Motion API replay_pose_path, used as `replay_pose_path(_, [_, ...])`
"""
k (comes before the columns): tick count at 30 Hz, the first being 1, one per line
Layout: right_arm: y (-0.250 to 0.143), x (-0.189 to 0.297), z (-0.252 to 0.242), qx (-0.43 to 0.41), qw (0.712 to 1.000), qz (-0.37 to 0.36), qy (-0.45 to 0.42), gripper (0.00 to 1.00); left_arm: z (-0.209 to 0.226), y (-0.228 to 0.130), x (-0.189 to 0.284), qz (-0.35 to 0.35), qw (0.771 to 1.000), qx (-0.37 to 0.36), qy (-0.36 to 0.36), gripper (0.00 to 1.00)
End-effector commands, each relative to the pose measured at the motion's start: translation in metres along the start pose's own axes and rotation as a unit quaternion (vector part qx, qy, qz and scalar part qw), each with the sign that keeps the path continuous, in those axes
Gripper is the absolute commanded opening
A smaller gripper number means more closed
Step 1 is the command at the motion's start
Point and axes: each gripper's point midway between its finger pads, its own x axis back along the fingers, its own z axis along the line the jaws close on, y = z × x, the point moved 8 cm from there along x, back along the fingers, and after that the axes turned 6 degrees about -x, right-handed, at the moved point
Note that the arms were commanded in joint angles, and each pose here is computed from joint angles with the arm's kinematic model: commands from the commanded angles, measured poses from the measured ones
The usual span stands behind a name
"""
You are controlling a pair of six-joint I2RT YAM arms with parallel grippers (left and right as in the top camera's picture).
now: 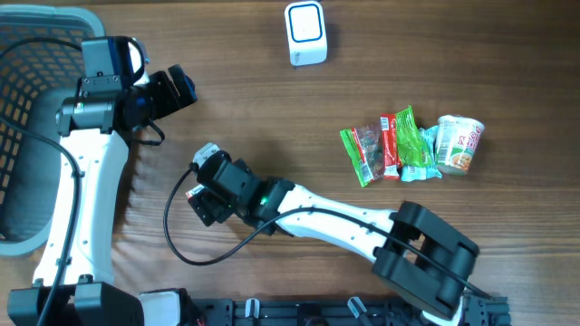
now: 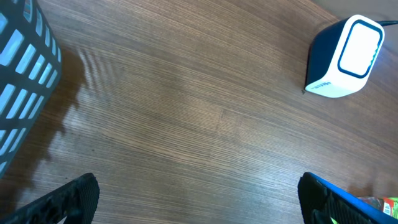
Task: Scan the item barcode
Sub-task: 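Drop the stick by the items and reach left to the tissue packet, then close the right gripper on the red Kleenex tissue packet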
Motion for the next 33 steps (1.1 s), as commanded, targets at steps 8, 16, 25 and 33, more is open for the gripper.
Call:
replay_pose_path(8, [-0.030, -0.044, -0.013, 0.018, 0.999, 0.048, -0.006, 0.83, 0.001, 0.003, 0.004, -0.009, 1.000, -0.004, 0.001, 1.00])
replay_pose_path(16, [-0.016, -0.026, -0.075, -0.053, 0.991, 0.059, -0.107, 0.73, 0.001, 0.003, 0.004, -0.009, 1.000, -0.004, 0.001, 1.00])
replay_pose_path(25, [-0.012, 0.007, -0.147, -0.117, 0.971, 0.104, -0.178, 0.64, 0.001, 0.003, 0.004, -0.009, 1.000, -0.004, 0.001, 1.00])
replay_pose_path(33, [0.033, 0.067, -0.120, -0.018, 0.993, 0.034, -0.109, 0.64, 0.001, 0.003, 0.004, -0.009, 1.000, -0.004, 0.001, 1.00])
